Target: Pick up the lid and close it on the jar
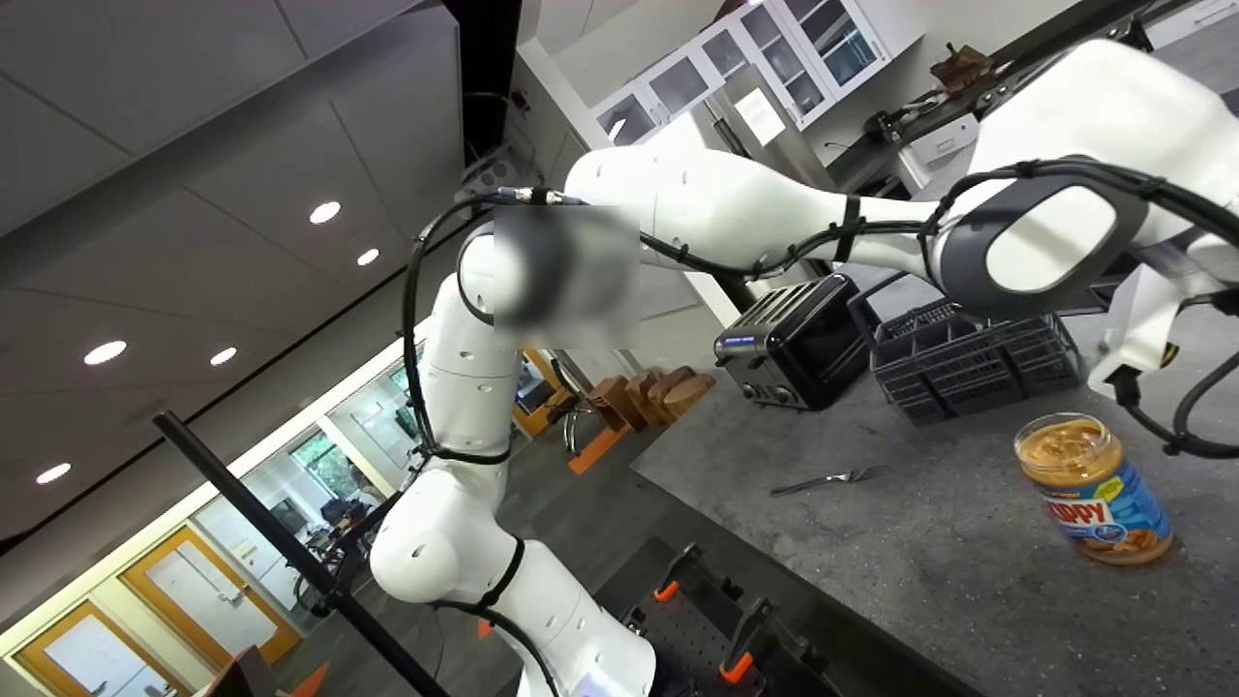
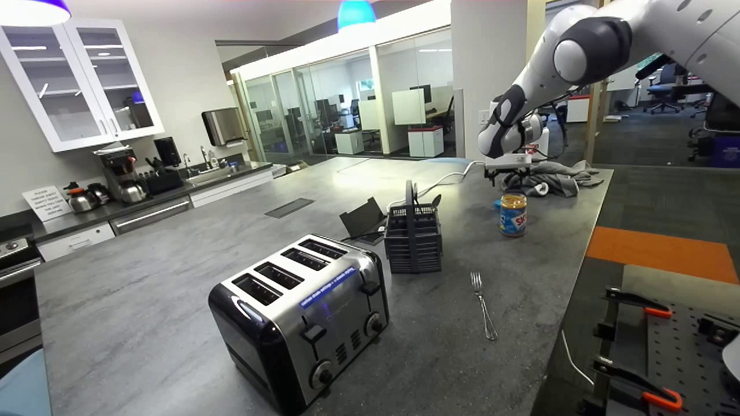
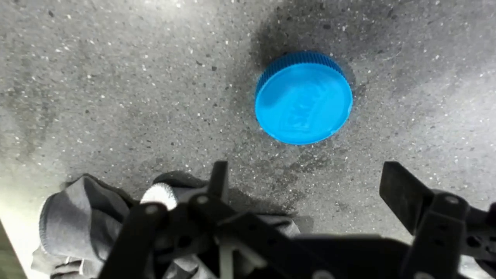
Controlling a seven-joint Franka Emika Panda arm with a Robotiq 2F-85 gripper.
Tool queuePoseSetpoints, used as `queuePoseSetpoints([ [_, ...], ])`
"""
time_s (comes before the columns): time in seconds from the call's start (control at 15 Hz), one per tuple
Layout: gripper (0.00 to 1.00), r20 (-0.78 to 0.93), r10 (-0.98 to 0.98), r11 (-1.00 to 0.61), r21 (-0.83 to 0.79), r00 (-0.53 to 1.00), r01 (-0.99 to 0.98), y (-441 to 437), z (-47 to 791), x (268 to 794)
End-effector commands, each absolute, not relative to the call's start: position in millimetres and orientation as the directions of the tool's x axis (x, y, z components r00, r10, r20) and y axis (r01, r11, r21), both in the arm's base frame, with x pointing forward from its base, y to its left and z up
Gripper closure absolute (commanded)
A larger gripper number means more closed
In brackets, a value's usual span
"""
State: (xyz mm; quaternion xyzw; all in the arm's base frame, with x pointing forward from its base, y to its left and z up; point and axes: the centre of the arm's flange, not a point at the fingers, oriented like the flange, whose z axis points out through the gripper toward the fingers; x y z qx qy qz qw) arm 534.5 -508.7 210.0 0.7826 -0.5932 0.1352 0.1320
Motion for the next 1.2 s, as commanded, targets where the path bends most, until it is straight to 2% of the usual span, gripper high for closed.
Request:
queuePoseSetpoints([
  [0.0,0.0,0.303,-0.905,-0.296,0.059,0.299,-0.953,-530,203,557],
  [0.73,0.0,0.223,-0.88,-0.422,0.034,0.418,-0.906,-534,163,559],
  [1.13,0.0,0.193,-0.878,-0.437,0.047,0.437,-0.898,-535,159,552],
])
